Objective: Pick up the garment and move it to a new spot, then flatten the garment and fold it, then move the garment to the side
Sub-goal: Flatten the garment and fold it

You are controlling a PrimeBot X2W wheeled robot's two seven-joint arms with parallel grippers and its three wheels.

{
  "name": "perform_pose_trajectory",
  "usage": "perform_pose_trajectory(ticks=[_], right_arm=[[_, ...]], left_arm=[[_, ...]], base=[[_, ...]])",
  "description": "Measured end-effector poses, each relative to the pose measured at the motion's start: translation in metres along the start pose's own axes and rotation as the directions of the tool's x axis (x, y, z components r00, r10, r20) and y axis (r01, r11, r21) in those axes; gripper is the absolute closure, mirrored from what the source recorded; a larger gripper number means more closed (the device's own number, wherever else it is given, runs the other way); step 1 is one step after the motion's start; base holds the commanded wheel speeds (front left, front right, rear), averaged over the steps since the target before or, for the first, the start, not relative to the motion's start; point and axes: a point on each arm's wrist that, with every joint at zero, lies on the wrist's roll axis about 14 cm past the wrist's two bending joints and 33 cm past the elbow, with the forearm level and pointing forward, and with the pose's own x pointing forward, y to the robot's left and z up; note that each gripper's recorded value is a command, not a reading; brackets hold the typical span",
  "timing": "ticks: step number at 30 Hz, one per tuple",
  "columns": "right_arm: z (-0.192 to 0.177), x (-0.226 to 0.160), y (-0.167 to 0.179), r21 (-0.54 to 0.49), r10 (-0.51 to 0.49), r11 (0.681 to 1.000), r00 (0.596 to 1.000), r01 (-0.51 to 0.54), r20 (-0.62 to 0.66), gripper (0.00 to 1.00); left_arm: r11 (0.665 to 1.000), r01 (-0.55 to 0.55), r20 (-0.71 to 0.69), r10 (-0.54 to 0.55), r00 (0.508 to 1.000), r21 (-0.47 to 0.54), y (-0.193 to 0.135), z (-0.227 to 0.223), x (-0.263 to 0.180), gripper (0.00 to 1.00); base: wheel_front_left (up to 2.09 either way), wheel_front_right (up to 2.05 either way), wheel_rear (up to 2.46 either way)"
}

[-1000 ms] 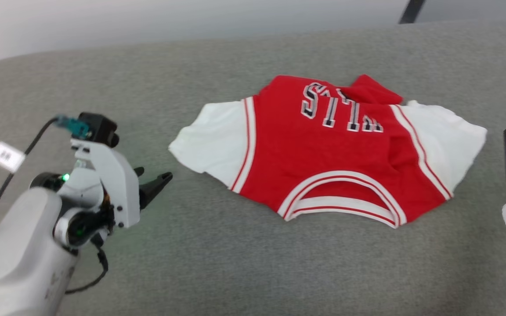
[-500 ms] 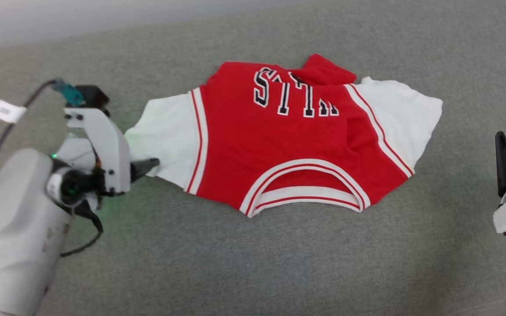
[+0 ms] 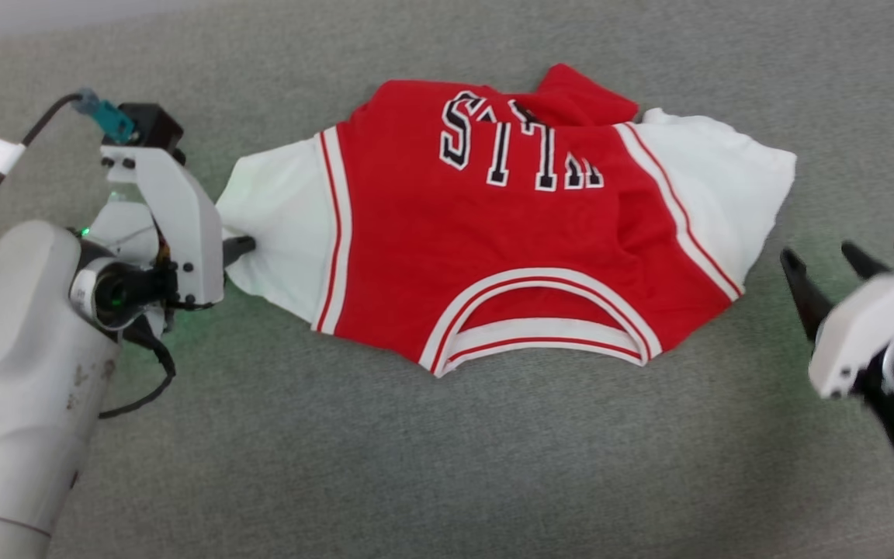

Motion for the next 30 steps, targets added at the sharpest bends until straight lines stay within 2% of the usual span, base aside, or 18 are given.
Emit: perform_pose_trajectory(ticks=[5,11,17,18,19,20,26,30], right_arm=[[0.012,0.026,0.005,-0.003,0.033,0.999,0.996,-0.033,-0.081,0.00],[-0.006,0.049,0.001,0.011,0.028,1.000,0.960,-0.026,-0.278,0.00],[-0.007,0.063,0.014,0.056,0.083,0.996,0.935,-0.068,-0.345,0.00],[-0.008,0.063,0.014,0.055,0.086,0.996,0.933,-0.071,-0.350,0.51],[-0.008,0.064,0.015,0.057,0.092,0.995,0.930,-0.076,-0.355,0.64],[-0.007,0.064,0.016,0.057,0.097,0.995,0.929,-0.082,-0.357,1.00],[-0.006,0.065,0.027,0.090,0.144,0.989,0.928,-0.119,-0.344,1.00],[0.005,0.064,0.028,0.095,0.151,0.987,0.944,-0.128,-0.295,1.00]], left_arm=[[1.000,0.010,0.018,-0.010,1.000,0.012,0.000,0.001,0.001,1.00],[0.999,0.037,0.041,-0.039,0.998,0.036,-0.007,0.003,0.001,1.00],[0.998,0.058,0.056,-0.060,0.997,0.040,-0.011,0.002,0.000,1.00],[0.997,0.059,0.058,-0.061,0.996,0.042,-0.011,0.002,0.000,1.00],[0.997,0.061,0.061,-0.064,0.996,0.045,-0.012,0.001,0.000,1.00],[0.997,0.063,0.063,-0.066,0.996,0.048,-0.013,0.001,0.000,1.00],[0.995,0.086,0.082,-0.091,0.992,0.054,-0.022,0.001,-0.002,1.00],[0.993,0.115,0.126,-0.118,0.985,0.033,-0.030,0.004,-0.006,1.00]], base=[[0.00,0.00,0.00],[0.00,0.00,0.00],[0.00,0.00,0.00],[0.00,0.00,0.00],[0.00,0.00,0.00],[0.00,0.00,0.00],[0.00,0.00,0.00],[0.00,0.00,0.00]])
